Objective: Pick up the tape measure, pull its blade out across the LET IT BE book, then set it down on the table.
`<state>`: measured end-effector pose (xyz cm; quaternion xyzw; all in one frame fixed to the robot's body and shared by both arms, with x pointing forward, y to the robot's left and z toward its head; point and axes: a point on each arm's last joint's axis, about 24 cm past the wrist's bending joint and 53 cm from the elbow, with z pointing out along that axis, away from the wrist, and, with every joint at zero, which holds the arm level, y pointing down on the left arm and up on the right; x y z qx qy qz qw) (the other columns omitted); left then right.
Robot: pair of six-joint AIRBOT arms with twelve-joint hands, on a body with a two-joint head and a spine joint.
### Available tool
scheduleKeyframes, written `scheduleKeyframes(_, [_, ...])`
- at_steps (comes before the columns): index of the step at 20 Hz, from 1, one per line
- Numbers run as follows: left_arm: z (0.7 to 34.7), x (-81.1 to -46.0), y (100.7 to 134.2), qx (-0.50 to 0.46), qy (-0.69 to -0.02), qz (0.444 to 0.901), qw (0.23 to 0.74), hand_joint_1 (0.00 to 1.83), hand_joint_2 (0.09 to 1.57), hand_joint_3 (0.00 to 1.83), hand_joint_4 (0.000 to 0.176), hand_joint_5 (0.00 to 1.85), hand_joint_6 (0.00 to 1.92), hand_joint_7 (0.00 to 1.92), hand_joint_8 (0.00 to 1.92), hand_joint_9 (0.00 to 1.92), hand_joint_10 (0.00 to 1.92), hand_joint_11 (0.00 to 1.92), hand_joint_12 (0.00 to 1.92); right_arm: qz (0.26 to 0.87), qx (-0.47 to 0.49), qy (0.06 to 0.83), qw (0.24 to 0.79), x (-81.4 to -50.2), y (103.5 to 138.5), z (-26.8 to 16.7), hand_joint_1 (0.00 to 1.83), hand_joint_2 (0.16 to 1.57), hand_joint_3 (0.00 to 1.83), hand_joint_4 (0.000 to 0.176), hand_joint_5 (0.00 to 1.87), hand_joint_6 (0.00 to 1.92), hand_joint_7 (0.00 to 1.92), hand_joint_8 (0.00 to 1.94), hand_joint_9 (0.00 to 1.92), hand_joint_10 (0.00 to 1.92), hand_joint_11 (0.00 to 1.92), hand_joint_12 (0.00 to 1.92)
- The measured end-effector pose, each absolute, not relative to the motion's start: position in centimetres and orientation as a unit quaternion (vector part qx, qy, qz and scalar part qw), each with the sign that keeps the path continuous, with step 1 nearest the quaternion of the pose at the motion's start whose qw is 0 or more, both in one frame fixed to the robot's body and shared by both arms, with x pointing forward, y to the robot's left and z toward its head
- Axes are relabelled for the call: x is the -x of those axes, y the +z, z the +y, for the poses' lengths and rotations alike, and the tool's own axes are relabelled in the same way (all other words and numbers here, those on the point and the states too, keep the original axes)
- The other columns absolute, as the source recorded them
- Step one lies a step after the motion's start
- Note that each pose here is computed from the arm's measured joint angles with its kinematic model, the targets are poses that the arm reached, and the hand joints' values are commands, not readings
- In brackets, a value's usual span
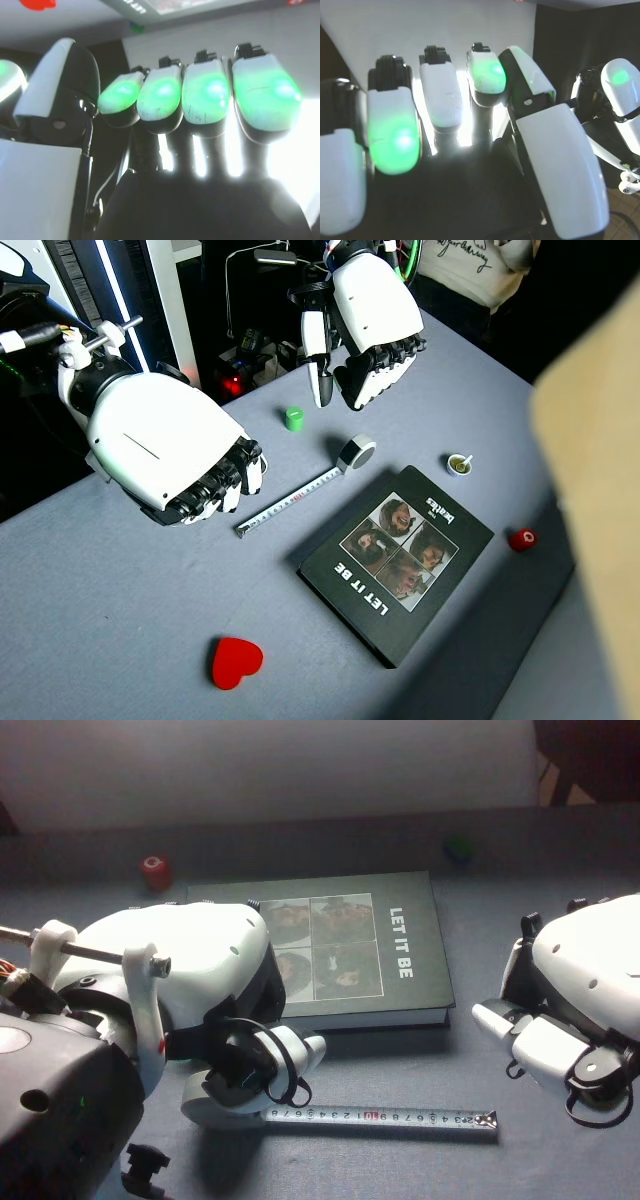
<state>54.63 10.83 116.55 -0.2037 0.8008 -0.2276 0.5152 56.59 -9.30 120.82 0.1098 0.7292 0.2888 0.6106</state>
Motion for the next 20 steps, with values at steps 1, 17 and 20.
scheduleKeyframes(1, [10.9, -54.6, 116.5, 0.204, -0.226, 0.802, 0.514, 0.22, 1.02, 0.03, 0.0, 0.13, 0.02, 0.11, 0.02, 0.12, 0.02, 0.0, 0.62, 0.729, -0.109, 0.287, 0.612, -56.6, 120.9, -9.4, 0.04, 1.0, 0.09, 0.086, 0.06, 0.02, 0.11, 0.01, 0.02, 0.01, 0.0, 0.31])
scheduleKeyframes(17, [11.2, -54.4, 115.5, 0.214, -0.219, 0.81, 0.501, 0.66, 0.91, 0.0, 0.0, 0.2, 0.01, 0.18, 0.01, 0.19, 0.01, 0.0, 0.71, 0.734, -0.116, 0.301, 0.598, -56.6, 120.4, -9.0, 0.06, 1.04, 0.0, 0.009, 0.04, 0.0, 0.12, 0.0, 0.06, 0.0, 0.0, 0.34])
scheduleKeyframes(20, [11.1, -54.0, 114.7, 0.237, -0.232, 0.811, 0.482, 0.79, 0.96, 0.01, 0.0, 0.18, 0.0, 0.14, 0.0, 0.15, 0.0, 0.0, 0.64, 0.731, -0.113, 0.304, 0.6, -56.6, 120.7, -8.9, 0.06, 1.04, 0.0, 0.01, 0.02, 0.0, 0.09, 0.0, 0.05, 0.0, 0.0, 0.26])
